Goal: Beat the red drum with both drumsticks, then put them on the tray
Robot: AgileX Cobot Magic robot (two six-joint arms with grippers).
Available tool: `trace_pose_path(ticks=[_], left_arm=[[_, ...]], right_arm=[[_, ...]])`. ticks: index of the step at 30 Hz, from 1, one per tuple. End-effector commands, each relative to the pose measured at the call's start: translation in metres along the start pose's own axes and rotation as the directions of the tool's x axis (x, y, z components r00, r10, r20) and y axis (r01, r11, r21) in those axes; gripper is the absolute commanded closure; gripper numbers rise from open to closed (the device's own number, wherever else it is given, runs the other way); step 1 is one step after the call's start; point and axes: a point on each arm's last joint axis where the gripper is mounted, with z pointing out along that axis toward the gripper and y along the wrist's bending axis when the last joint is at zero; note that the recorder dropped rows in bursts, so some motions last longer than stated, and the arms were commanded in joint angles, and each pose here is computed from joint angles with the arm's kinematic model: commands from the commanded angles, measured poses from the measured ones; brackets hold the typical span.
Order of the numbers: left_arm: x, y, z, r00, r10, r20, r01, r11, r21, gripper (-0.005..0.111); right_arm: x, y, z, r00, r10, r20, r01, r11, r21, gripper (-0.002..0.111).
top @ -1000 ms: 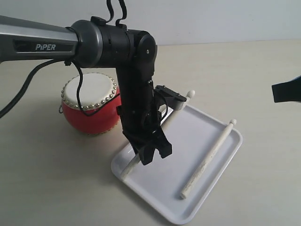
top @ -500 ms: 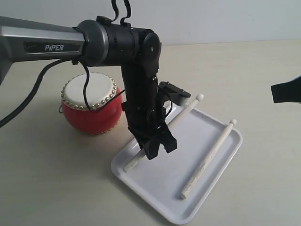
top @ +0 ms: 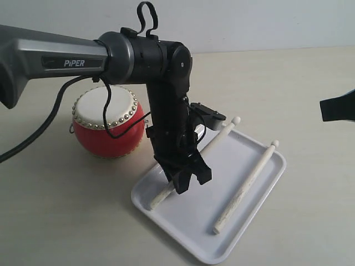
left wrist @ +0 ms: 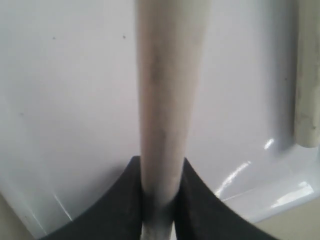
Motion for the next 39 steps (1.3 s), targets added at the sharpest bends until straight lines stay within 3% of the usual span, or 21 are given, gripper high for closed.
trace_pose_path(ticks=[1, 19, 27, 39], left_arm=[[-0.0017, -0.0013, 0.0014, 1.0, -0.006, 0.003, 0.006, 1.0, 0.01, 0.107], [-0.0017, -0.0013, 0.0013, 1.0, -0.006, 0.003, 0.006, 1.0, 0.01, 0.106], [-0.0018, -0.0015, 0.0013, 1.0, -0.007, 0.004, 0.007, 1.0, 0.011, 0.08], [-0.0014, -0.002, -0.0026, 1.0, -0.014, 0.013, 0.014, 1.0, 0.011, 0.079]], right_arm=[[-0.001, -0.0001, 0.0005, 1.0, -0.009, 0.009, 0.009, 1.0, -0.002, 0.108], [-0.0026, 0.001, 0.0005, 1.0, -0.009, 0.026, 0.009, 1.0, -0.013, 0.108], [-0.0026, 0.001, 0.0005, 1.0, -0.009, 0.026, 0.009, 1.0, -0.013, 0.108], [-0.0026, 0.001, 0.0005, 1.0, -0.009, 0.026, 0.009, 1.0, -0.013, 0.108]])
